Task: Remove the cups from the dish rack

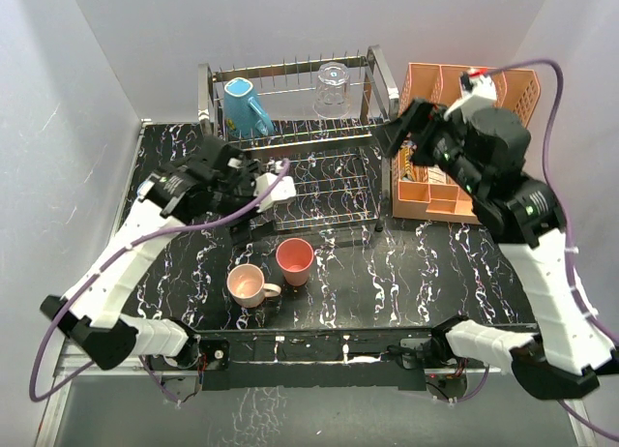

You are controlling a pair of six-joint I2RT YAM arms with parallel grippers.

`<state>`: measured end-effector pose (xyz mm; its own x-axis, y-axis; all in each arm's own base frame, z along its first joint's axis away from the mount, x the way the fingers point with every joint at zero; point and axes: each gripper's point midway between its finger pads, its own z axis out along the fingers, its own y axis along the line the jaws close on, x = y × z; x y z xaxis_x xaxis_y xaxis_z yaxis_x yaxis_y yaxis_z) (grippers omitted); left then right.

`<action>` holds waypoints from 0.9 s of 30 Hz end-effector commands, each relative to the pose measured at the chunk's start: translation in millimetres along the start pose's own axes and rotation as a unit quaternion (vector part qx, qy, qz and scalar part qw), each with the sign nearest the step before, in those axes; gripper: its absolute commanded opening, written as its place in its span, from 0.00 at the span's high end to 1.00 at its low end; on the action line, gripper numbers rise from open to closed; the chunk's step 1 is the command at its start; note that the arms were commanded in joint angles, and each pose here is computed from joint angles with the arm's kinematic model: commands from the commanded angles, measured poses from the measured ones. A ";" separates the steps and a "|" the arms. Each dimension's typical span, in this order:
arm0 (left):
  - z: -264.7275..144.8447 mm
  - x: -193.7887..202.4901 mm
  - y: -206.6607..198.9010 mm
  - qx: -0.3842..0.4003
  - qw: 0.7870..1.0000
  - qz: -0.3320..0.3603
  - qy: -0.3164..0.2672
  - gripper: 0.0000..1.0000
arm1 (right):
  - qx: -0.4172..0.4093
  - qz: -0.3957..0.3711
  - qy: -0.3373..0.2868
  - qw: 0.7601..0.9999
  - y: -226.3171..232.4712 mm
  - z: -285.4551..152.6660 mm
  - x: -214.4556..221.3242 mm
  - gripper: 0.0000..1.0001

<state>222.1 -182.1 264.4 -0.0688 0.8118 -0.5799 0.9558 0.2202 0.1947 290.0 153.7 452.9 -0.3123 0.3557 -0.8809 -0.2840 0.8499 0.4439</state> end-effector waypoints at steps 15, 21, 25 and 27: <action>-14.2 22.0 -36.5 0.030 0.994 -0.093 -0.056 0.03 | -0.021 -0.134 -0.076 0.988 51.4 138.6 -72.1 0.02; -15.0 22.4 -37.7 0.036 0.994 -0.092 -0.051 0.03 | 0.032 -0.190 -0.064 0.979 45.2 171.7 -45.4 0.02; -15.2 21.2 -38.8 0.041 0.993 -0.096 -0.051 0.03 | 0.069 -0.216 -0.061 0.972 35.0 188.1 -33.8 0.02; -16.1 21.0 -40.5 0.046 0.993 -0.096 -0.050 0.03 | 0.091 -0.226 -0.060 0.968 28.4 193.4 -28.6 0.02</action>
<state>186.8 -163.2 249.6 -0.2231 0.7161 -0.6613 0.9442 0.3275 0.0361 454.5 258.6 436.8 -0.1849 -0.0083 -0.9827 -0.3064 0.9506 0.0496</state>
